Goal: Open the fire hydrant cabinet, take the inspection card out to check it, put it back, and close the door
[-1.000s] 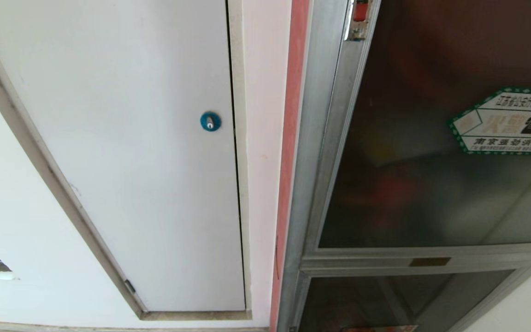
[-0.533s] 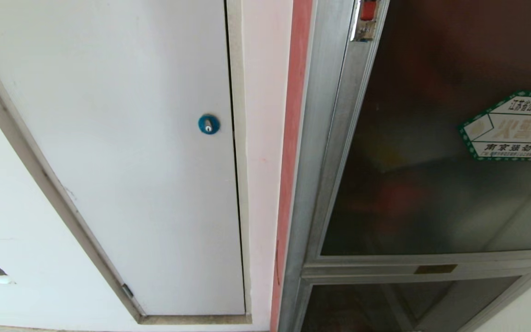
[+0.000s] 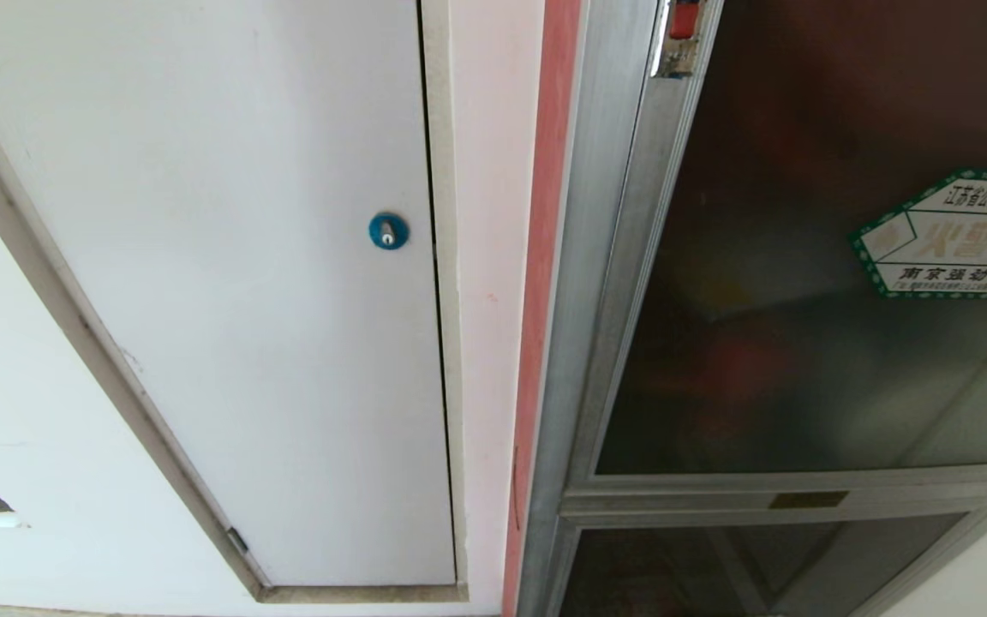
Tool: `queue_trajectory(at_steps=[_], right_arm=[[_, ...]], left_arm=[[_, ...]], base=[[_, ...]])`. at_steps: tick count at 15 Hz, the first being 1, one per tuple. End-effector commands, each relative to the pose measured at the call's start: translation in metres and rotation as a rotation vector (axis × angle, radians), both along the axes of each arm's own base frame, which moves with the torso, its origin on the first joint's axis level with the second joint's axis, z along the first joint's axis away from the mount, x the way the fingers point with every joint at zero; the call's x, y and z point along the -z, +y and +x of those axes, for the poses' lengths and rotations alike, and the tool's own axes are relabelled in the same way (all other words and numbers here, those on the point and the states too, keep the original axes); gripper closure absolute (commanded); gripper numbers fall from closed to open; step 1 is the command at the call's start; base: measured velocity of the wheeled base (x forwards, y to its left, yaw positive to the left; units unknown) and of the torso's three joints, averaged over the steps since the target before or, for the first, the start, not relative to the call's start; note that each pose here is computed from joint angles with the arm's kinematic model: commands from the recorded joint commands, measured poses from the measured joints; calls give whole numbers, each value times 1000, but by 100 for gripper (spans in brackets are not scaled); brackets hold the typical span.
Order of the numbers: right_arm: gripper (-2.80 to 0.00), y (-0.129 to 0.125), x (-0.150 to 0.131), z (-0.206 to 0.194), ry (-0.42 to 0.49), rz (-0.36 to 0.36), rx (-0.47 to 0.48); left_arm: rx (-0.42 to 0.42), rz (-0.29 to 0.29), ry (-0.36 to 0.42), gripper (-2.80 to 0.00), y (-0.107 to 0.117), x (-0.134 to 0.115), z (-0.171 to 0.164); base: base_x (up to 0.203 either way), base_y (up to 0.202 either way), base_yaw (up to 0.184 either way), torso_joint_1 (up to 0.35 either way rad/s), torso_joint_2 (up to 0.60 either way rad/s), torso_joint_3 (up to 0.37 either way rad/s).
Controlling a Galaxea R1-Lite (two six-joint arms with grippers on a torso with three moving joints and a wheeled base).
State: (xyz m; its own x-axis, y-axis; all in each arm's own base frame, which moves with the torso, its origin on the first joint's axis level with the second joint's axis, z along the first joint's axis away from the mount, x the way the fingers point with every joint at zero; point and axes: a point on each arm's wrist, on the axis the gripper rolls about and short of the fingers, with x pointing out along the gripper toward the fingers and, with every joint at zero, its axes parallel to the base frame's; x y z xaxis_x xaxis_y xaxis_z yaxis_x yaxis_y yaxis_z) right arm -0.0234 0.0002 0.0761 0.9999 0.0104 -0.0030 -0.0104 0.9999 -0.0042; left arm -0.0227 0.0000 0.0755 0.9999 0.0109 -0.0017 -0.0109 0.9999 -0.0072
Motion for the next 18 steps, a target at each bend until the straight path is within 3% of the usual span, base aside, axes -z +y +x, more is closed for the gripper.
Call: queue_trajectory(at_steps=[1,3,7,14,18], right_arm=[[0,0,-12,-4,-37,0,-1],[0,0,-28,-10,-71,-1,-20],[0,2,-71,-7,-34,-1,-88],[0,7,-206,40,-53,81,-326],[0,10,-261,71,-86,82,-431]], left_arm=[[-1,0,3,0,0,0,0],[-1,0,1,0,0,0,0],[0,0,2,0,0,0,0],[-1,0,1,0,0,0,0],[0,0,3,0,0,0,0]], base=[[0,0,0,0,0,0],[0,0,0,0,0,0],[0,0,0,0,0,0],[0,0,0,0,0,0],[0,0,0,0,0,0]])
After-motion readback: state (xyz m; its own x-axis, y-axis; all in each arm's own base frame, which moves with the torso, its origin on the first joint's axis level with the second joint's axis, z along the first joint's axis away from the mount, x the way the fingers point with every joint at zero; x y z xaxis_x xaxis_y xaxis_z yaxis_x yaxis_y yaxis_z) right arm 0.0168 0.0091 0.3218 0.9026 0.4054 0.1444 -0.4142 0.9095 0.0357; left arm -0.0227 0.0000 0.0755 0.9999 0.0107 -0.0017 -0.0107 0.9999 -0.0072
